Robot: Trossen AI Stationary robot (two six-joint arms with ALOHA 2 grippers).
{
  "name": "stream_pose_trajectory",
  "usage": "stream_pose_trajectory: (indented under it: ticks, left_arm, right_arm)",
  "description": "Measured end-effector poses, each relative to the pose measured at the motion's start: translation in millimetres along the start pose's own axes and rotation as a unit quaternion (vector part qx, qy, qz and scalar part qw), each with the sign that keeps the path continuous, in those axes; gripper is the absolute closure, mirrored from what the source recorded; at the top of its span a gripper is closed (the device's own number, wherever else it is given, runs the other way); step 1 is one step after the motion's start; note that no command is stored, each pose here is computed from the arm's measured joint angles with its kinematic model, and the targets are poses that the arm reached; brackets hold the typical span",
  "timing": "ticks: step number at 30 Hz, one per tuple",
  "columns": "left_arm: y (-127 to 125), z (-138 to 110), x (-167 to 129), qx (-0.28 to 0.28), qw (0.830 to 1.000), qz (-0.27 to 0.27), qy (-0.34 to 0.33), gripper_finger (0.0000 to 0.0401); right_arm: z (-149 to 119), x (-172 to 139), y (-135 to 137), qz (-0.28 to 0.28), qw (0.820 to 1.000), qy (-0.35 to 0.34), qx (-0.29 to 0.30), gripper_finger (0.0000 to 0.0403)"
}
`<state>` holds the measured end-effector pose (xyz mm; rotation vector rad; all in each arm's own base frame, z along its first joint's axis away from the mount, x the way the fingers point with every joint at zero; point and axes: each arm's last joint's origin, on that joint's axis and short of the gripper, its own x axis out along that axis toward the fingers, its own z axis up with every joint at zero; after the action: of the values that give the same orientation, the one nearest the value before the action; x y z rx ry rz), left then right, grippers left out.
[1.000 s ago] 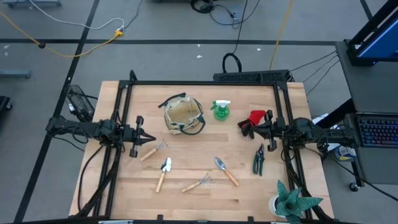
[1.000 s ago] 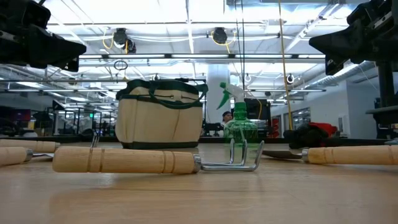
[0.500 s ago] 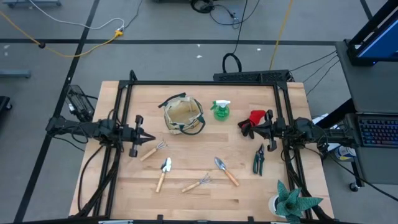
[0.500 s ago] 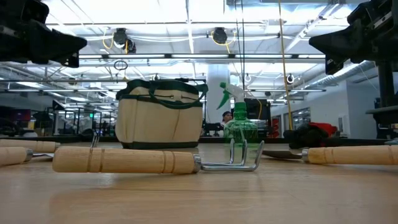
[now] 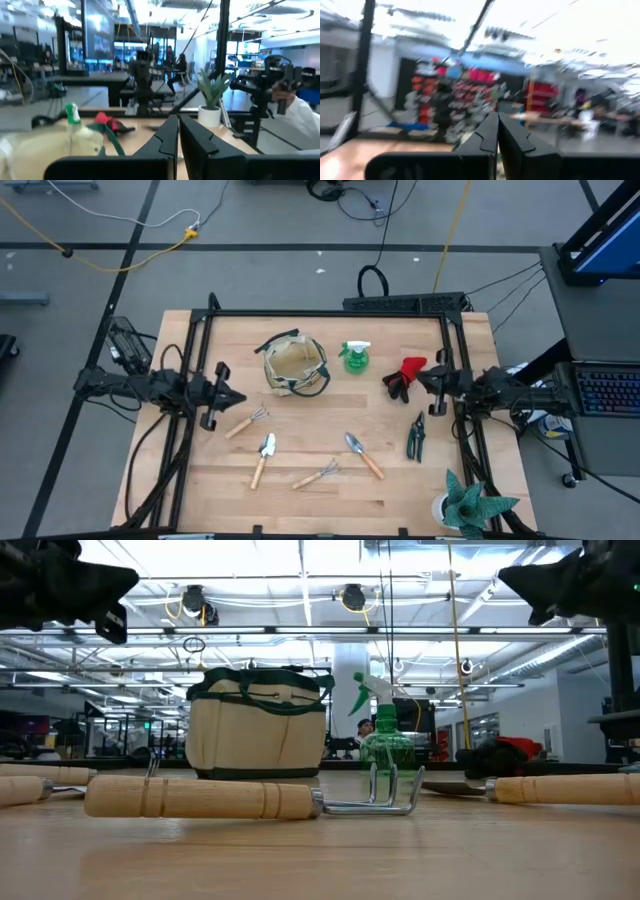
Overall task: Pick & Place Garden tools in Gardening bag
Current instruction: Put the green spray bottle into the brown gardening bag
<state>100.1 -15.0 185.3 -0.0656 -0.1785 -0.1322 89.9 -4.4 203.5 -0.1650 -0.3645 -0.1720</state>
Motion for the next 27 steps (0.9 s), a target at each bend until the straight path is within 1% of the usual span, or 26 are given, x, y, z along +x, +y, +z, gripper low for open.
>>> stream_pose_trajectory:
  ticks: [3, 7, 13, 16, 19, 21, 24, 27]
  left_arm:
    - [0, -2, 0, -0.003, 1.0, 0.001, 0.012, 0.0377]
    - [1, -4, 0, 0.002, 1.0, 0.008, 0.022, 0.0377]
    - [4, -2, 0, 0.002, 0.998, 0.068, 0.01, 0.0377]
    - [6, 2, -1, -0.007, 0.993, 0.113, -0.015, 0.0377]
    - [8, 4, -1, -0.01, 0.988, 0.15, -0.025, 0.0377]
    - [9, 4, -1, -0.017, 0.988, 0.153, -0.026, 0.0377]
    - [8, 4, -1, -0.021, 0.99, 0.138, -0.029, 0.0377]
    - [8, 7, -1, -0.025, 0.99, 0.135, -0.041, 0.0377]
  right_arm:
    - [2, 0, 0, -0.002, 1.0, -0.012, 0.002, 0.0399]
    - [-1, 2, 0, 0.001, 1.0, 0.004, 0.015, 0.0399]
    - [-8, 6, 2, 0.006, 0.999, 0.036, 0.007, 0.0394]
    - [-13, 8, 3, -0.002, 0.998, 0.061, 0.002, 0.0374]
    - [-16, 11, 3, -0.016, 0.997, 0.078, 0.011, 0.034]
    - [-19, 14, 4, -0.013, 0.996, 0.085, 0.032, 0.0316]
    - [-22, 16, 5, -0.014, 0.992, 0.099, 0.073, 0.0286]
    - [-24, 19, 6, -0.016, 0.991, 0.102, 0.088, 0.0266]
